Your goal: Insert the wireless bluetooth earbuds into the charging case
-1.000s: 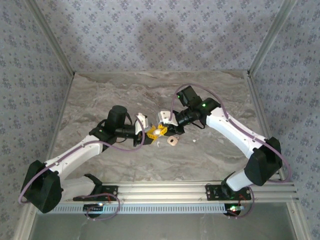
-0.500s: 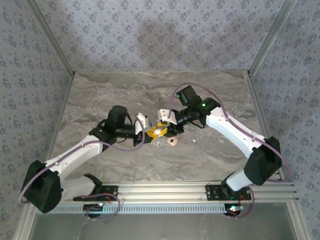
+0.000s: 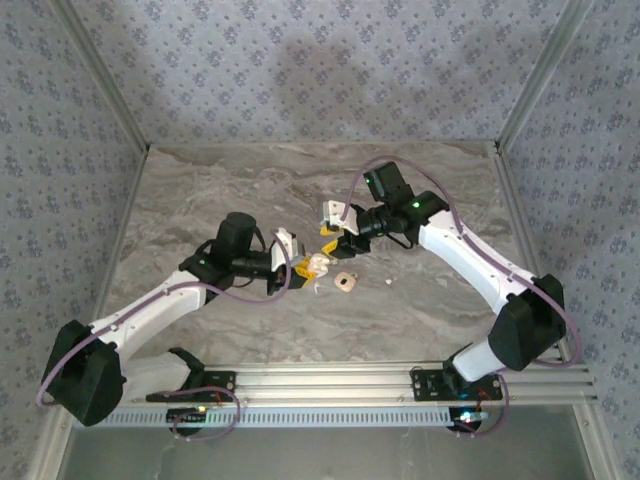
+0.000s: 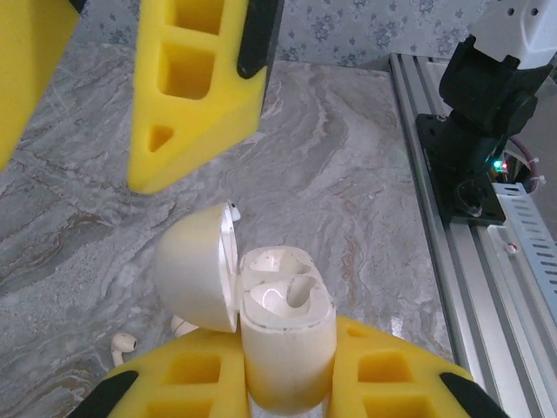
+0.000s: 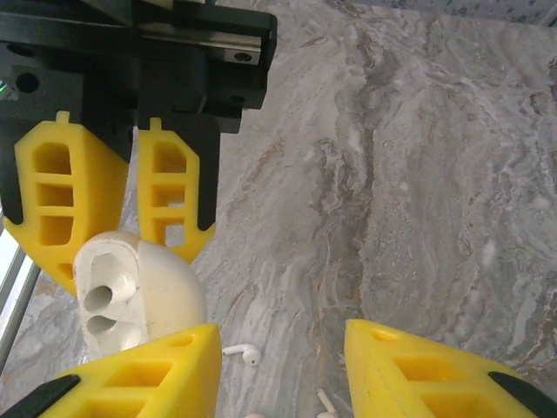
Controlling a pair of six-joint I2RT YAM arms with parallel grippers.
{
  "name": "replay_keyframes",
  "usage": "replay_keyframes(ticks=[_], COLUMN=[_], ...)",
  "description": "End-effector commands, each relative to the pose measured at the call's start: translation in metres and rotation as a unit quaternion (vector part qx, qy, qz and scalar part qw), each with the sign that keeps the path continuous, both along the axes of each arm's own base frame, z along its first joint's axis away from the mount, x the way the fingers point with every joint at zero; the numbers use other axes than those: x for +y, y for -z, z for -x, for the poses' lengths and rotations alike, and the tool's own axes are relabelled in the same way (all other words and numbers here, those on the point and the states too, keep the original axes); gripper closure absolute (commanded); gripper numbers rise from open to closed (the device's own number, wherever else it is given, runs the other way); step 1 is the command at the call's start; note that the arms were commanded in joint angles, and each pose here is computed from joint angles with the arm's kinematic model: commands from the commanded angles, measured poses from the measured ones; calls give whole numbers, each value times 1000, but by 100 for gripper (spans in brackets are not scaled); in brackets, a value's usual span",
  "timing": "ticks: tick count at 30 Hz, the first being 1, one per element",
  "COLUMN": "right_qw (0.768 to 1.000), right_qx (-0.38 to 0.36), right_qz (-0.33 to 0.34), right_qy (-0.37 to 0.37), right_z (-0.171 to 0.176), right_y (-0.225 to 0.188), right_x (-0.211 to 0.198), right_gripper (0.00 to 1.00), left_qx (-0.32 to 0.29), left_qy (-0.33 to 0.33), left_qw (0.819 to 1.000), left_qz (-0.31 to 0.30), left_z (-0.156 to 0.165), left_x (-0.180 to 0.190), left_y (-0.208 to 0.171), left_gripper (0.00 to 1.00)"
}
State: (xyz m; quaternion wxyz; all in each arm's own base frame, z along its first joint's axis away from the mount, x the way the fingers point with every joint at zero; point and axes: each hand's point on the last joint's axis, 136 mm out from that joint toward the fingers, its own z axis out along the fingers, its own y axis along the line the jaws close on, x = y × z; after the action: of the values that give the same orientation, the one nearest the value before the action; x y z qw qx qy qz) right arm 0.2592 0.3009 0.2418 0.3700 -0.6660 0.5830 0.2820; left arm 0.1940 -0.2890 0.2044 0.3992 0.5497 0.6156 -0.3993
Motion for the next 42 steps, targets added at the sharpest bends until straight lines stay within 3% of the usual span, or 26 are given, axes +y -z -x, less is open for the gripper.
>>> replay_keyframes(ticks=[1,6,11,15,20,22,25,29,42], right_qw=[1000,999,978,921,806,767,723,693,641], right_qx=[-4,9,100,197,295,336,391,437,478], right_qz=[-15,-39,-45,15,97,113,138,162,208], right_qy=[12,31,179,336,503,535,553,550,563], right_z=[1,0,-27,-44,-52,-51,-47,-44,-41], right_y=[-9,-20,-21,19,75,93,122,163,221], right_x=[-2,-8,-30,-71,-134,-148,-159,-161,-171], right_gripper=[56,54,52,53,53,51,48,42,40], left_qx=[-14,-14,-16,-3,5,2,1,3,-2], left_qy=[12,-8,-40,-53,-60,-64,-66,-65,-70], left_qw=[999,999,998,997,997,997,997,997,996], left_qz=[29,38,47,52,49,49,48,47,49], left_z=[6,2,-8,-13,-15,-17,-18,-18,-20], left_x=[-2,0,2,1,2,2,2,3,6], left_y=[-12,-8,2,13,20,19,19,19,14], left_gripper=[80,80,81,82,82,82,82,82,82])
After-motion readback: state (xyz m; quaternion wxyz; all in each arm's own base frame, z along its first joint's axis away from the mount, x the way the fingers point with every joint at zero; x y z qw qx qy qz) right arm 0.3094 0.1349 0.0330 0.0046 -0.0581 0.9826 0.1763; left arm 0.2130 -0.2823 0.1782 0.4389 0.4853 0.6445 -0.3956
